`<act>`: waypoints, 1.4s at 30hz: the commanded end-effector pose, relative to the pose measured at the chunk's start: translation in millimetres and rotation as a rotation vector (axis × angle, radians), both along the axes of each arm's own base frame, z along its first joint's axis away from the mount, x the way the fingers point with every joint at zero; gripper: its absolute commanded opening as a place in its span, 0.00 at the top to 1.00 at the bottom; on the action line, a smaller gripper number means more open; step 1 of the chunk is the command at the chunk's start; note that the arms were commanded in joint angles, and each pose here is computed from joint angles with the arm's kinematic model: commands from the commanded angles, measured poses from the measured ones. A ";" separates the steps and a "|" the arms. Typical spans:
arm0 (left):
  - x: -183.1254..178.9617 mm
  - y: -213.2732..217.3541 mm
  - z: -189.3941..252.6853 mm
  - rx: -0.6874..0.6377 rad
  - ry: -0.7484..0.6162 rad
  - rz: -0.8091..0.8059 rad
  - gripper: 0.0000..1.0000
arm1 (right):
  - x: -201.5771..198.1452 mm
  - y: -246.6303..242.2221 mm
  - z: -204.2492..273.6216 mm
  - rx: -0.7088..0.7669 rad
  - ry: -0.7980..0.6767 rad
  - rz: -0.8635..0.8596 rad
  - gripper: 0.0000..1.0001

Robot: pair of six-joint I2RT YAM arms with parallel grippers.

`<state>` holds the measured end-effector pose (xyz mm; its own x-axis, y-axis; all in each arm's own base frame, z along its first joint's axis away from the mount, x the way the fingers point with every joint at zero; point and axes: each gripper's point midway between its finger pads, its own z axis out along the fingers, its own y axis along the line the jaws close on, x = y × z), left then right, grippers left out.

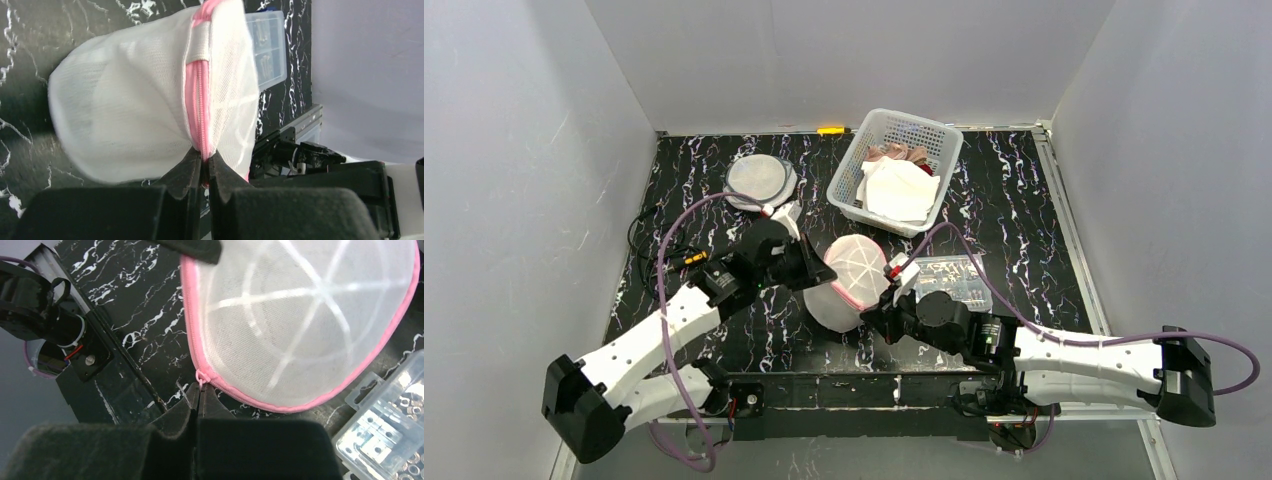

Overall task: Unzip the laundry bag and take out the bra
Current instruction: Unzip the laundry bag at the center of the board.

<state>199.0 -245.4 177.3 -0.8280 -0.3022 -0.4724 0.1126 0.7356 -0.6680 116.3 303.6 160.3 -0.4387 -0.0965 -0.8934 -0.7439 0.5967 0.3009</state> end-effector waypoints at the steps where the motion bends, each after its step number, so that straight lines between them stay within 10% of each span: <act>1: 6.2 -11.1 24.3 -0.032 -0.060 -0.212 0.96 | -9.2 21.1 40.4 0.106 -0.042 0.084 0.99; 8: 9.6 -37.3 24.2 -0.122 0.024 -0.364 0.74 | -12.3 43.7 44.3 0.165 -0.012 0.091 0.99; 21: -39.9 40.9 -14.3 -0.062 0.100 -0.016 0.29 | -6.1 53.2 23.2 0.135 0.033 0.041 0.99; 42: -31.6 21.2 -39.0 -0.123 0.181 0.106 0.37 | -20.2 75.6 12.7 0.154 0.096 0.100 0.99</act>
